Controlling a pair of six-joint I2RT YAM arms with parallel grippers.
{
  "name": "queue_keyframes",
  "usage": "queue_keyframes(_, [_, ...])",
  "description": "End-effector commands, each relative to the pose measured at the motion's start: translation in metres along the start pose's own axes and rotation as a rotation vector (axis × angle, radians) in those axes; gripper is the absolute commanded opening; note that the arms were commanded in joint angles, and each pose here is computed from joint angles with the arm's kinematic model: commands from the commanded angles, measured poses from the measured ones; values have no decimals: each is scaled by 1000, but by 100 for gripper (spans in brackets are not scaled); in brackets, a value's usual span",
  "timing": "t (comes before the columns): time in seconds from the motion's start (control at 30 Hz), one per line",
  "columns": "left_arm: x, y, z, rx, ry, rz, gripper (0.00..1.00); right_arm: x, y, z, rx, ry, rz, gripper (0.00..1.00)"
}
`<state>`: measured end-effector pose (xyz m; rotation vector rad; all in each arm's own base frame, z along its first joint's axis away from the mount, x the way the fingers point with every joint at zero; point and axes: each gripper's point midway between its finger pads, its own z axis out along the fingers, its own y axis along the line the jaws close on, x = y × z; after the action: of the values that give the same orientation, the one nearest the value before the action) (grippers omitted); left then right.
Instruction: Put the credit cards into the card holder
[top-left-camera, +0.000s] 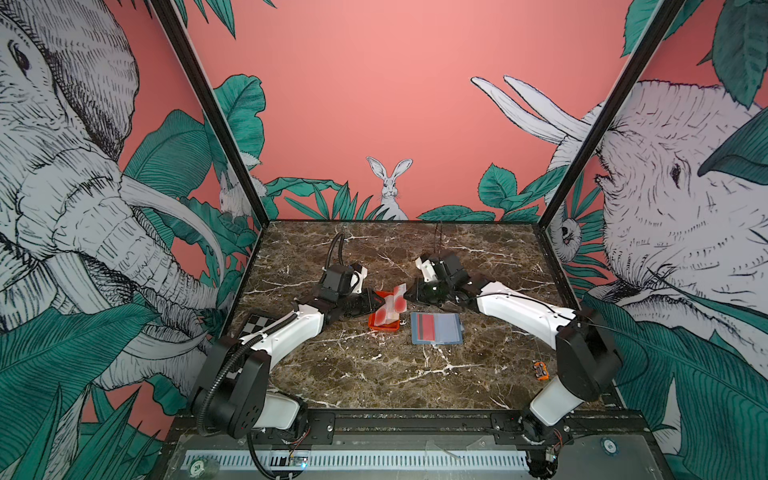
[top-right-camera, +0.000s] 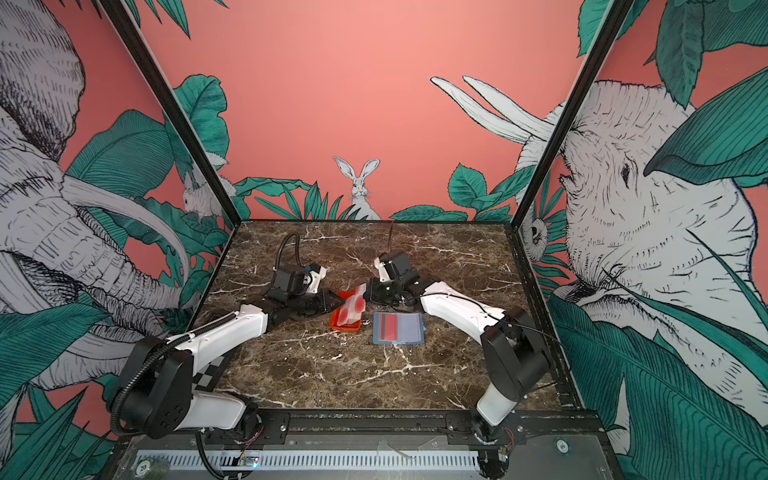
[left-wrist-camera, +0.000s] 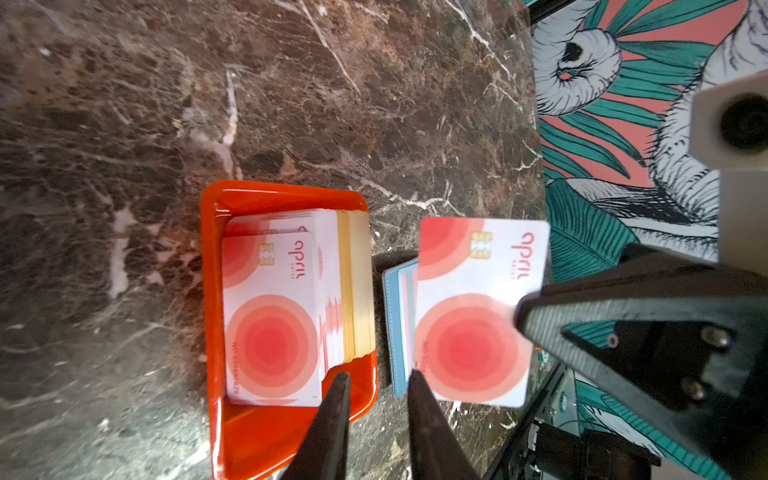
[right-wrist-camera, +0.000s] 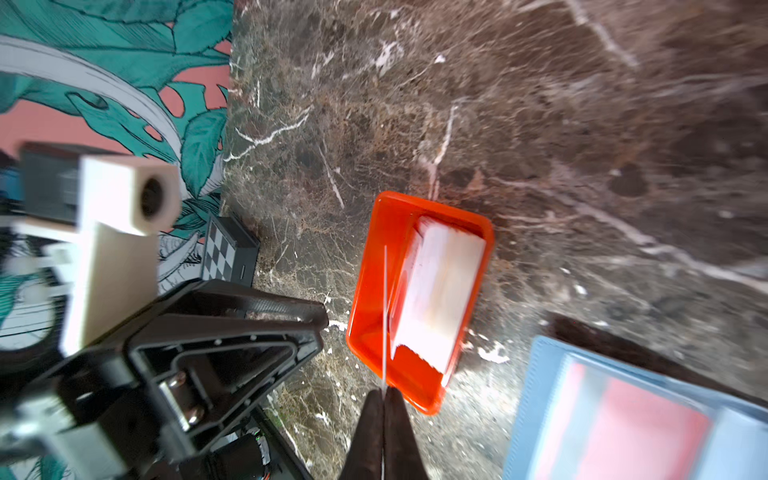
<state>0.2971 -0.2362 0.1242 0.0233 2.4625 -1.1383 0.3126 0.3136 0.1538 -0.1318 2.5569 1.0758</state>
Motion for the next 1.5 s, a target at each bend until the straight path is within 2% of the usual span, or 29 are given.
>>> queue_keyframes(0.0, [-11, -36, -1, 204, -42, -10, 32, -5, -4, -26, -51, -27, -30, 0])
queue_keyframes(0.23, [-8, -77, 12, 359, -21, 21, 27, -1, -29, -68, -100, -57, -11, 0])
queue_keyframes(0.57, [-21, -130, 23, 638, -27, 3, 26, -2, -24, -122, -284, -119, -7, 0])
queue_keyframes(0.73, [-19, -146, 24, 680, 3, 36, 28, -5, -22, -135, -349, -133, 3, 0])
queue_keyframes(1.03, [-11, -157, 25, 703, 52, 53, 30, -13, -11, -136, -455, -138, 14, 0])
queue_keyframes(1.47, [-3, -171, 21, 752, 115, 73, 28, -12, -9, -131, -505, -106, 16, 0])
